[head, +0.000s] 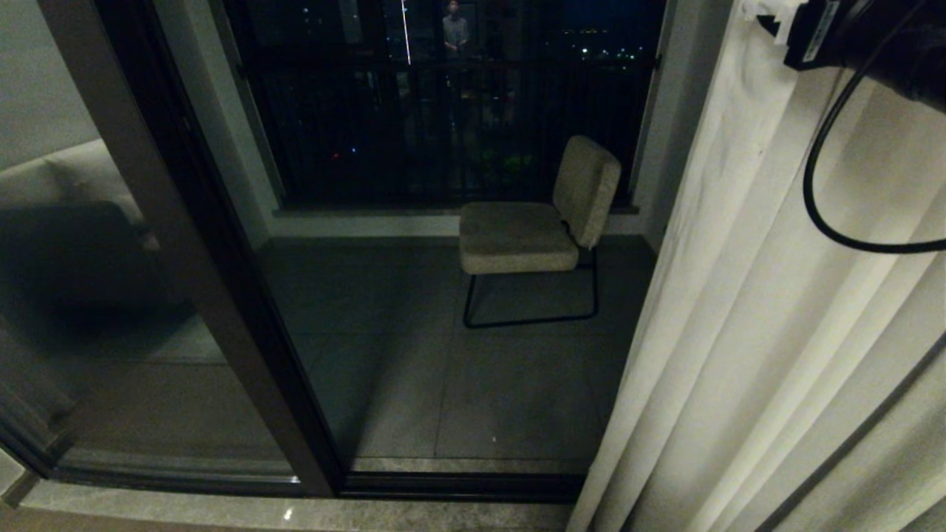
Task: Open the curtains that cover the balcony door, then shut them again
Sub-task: Pull the inner curtains open on both sides
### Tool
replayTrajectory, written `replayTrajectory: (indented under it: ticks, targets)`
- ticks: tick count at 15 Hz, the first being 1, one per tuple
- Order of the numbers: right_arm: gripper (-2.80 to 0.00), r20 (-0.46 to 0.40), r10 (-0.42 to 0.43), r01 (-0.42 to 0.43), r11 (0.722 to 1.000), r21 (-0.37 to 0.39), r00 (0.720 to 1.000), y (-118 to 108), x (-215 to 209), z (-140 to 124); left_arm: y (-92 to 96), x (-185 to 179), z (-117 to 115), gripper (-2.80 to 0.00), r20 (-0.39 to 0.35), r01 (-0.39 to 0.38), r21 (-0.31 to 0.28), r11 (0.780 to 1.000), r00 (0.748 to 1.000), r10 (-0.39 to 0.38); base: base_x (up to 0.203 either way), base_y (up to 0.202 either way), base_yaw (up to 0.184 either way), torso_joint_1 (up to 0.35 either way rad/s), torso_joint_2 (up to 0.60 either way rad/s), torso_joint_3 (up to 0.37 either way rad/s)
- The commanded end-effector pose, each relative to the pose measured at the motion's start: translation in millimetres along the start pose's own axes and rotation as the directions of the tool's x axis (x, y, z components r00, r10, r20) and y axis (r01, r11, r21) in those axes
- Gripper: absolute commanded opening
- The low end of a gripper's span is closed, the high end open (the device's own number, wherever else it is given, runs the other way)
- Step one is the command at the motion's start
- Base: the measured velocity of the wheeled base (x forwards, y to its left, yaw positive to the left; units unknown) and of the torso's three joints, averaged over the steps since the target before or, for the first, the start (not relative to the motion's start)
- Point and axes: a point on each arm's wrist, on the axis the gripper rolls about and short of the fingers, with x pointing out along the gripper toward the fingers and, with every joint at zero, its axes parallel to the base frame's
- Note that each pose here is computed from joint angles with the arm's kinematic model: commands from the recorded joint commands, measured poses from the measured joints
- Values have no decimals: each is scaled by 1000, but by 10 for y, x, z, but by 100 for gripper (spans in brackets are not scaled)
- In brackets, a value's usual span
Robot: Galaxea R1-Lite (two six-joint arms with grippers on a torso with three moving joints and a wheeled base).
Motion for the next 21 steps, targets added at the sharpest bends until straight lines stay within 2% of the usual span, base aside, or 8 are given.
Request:
replayTrajectory:
  ticks: [1, 12, 17, 21]
  targets:
    - [-280, 4, -1, 1, 1000, -1, 1000, 5, 47, -14, 0, 0, 1, -280, 2, -1, 0, 1000, 1000, 1, 0, 0, 0, 0, 0, 0]
    - [-280, 22, -16, 16, 1000, -4, 1000, -44, -46, 95, 0, 0, 1, -280, 1, -1, 0, 1000, 1000, 1, 0, 0, 0, 0, 0, 0]
    - [-280, 36, -130, 131, 990, -44, 991, -399, -217, 207, 0, 0, 1, -280, 2, -1, 0, 1000, 1000, 1, 0, 0, 0, 0, 0, 0]
    - [-280, 38, -266, 268, 959, -96, 963, -788, -376, 243, 0, 0, 1, -280, 2, -1, 0, 1000, 1000, 1, 0, 0, 0, 0, 0, 0]
